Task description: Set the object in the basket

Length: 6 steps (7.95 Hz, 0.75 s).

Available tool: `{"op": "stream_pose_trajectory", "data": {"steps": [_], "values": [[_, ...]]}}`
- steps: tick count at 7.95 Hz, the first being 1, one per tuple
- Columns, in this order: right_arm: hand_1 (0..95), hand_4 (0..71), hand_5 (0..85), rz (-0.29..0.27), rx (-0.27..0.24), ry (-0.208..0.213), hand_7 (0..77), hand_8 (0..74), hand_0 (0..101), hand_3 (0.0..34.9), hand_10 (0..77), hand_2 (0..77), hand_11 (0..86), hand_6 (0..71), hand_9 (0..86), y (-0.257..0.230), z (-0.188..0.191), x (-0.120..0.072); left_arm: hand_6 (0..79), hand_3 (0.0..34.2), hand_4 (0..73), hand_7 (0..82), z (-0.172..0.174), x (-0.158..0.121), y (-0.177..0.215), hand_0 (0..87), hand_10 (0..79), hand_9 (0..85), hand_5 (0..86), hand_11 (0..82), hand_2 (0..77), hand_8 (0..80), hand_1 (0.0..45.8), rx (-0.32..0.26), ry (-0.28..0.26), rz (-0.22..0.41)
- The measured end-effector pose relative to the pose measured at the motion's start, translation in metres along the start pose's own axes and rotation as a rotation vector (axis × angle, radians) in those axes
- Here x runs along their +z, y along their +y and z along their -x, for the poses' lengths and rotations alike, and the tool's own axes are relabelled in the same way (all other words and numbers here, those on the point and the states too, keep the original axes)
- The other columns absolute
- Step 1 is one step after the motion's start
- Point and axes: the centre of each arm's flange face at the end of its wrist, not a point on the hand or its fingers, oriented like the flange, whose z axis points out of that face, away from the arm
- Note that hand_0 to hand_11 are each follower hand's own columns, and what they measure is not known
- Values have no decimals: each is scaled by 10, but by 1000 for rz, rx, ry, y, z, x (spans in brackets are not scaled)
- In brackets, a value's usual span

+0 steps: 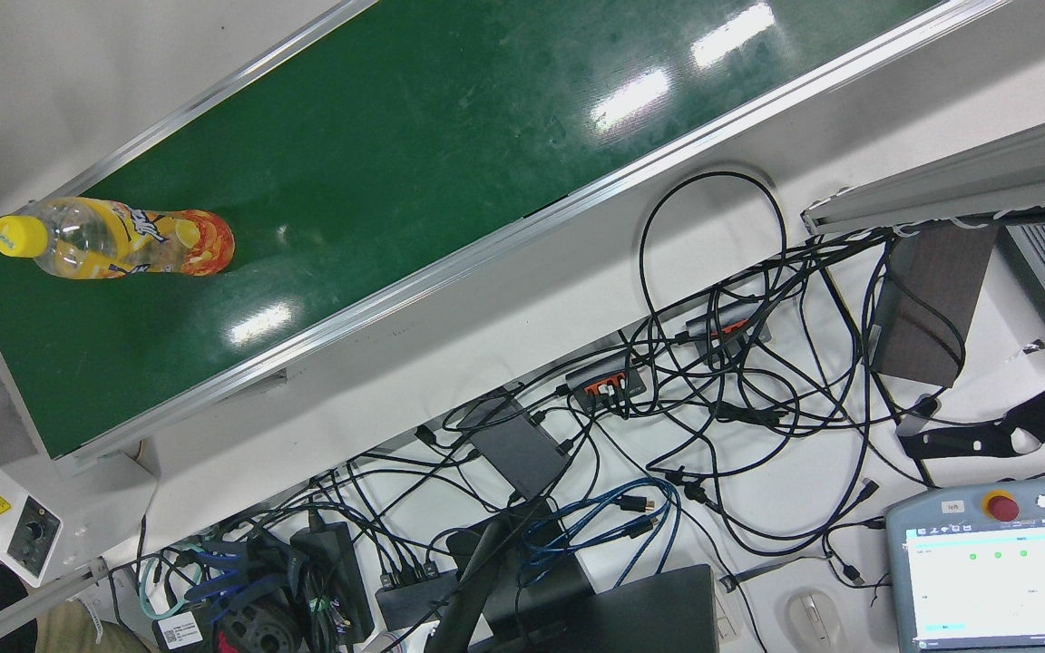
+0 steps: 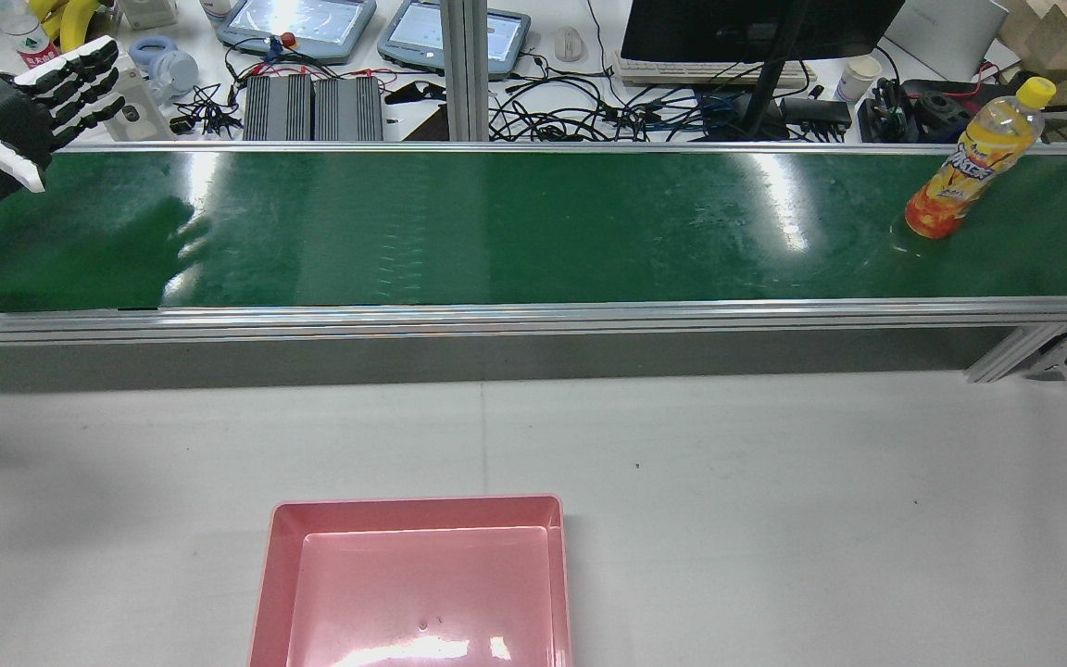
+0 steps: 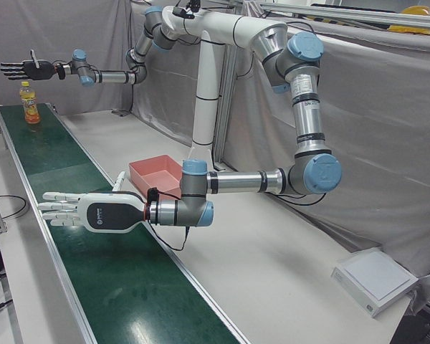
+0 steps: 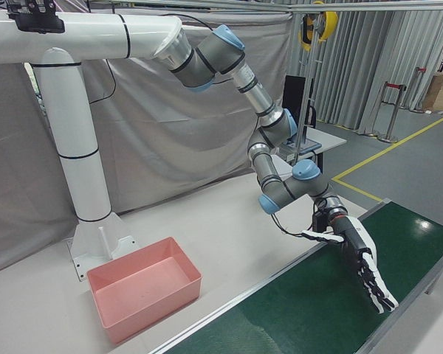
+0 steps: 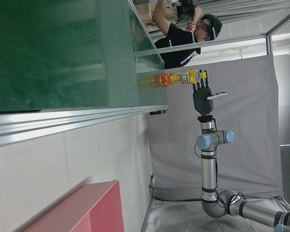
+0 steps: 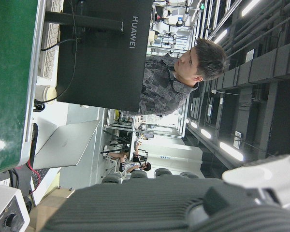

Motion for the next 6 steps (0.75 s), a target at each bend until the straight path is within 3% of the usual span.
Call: {"op": "stream_pose_trajectory", "data": {"steps": [6], "values": [[0, 0, 0, -1, 0, 0, 5, 0, 2, 0, 0, 5, 0, 0, 0, 0, 0, 0, 5, 0, 76, 5, 0, 0, 0, 542, 33, 5, 54, 55, 0, 5, 16, -3, 0, 1]]}}
